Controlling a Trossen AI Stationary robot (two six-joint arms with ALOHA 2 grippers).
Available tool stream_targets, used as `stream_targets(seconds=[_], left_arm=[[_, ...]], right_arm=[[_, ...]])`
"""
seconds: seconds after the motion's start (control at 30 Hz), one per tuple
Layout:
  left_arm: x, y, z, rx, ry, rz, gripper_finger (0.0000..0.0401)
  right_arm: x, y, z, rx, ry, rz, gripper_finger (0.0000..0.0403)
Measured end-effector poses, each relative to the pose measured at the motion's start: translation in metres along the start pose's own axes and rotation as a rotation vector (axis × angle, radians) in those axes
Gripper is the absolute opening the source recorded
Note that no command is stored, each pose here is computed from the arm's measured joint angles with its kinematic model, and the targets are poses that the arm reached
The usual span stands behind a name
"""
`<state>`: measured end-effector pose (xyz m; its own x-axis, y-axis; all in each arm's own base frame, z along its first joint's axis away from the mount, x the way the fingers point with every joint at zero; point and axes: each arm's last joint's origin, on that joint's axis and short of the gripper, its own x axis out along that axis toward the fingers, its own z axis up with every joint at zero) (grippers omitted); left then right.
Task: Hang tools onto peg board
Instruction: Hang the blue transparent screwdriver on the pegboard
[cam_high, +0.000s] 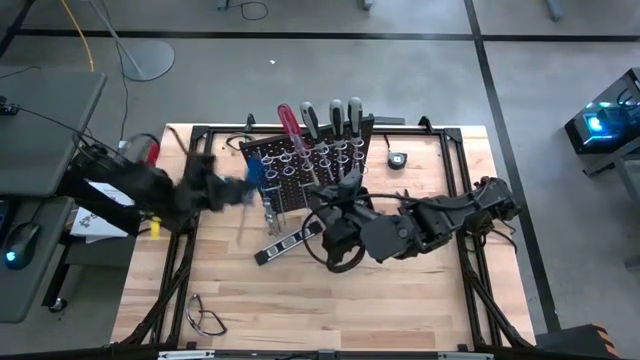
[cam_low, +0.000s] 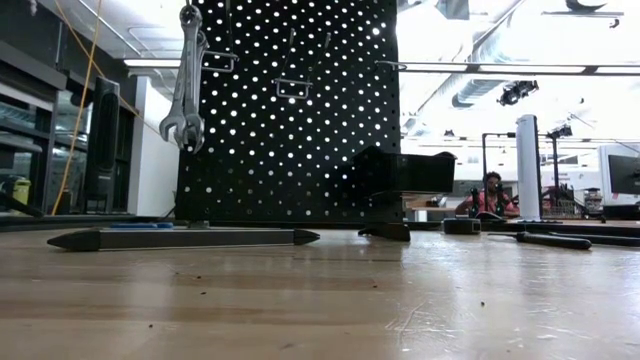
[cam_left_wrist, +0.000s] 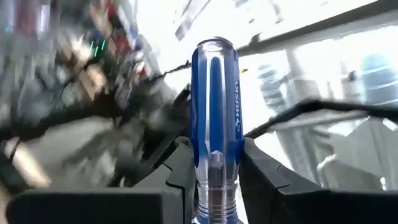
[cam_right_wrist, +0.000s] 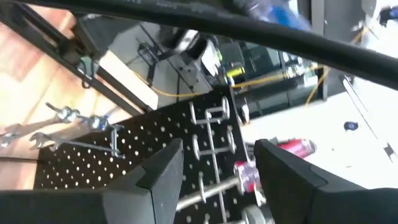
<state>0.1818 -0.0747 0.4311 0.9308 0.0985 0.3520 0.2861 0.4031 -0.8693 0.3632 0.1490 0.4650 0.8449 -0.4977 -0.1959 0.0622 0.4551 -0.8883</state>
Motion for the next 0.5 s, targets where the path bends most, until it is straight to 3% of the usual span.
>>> stream_targets(seconds=[0.27, 0.5], left_arm=[[-0.015, -0.024, 0.038, 0.404, -0.205, 0.053, 0.0078], [0.006, -0.052, 0.054, 0.839, -0.295, 0.148, 0.0078]], right_arm=[[-0.022, -0.026, -0.016, 0.317, 0.020, -0.020, 0.0190], [-0.034, -0.040, -0.029, 0.484, 0.049, -0.031, 0.0190]])
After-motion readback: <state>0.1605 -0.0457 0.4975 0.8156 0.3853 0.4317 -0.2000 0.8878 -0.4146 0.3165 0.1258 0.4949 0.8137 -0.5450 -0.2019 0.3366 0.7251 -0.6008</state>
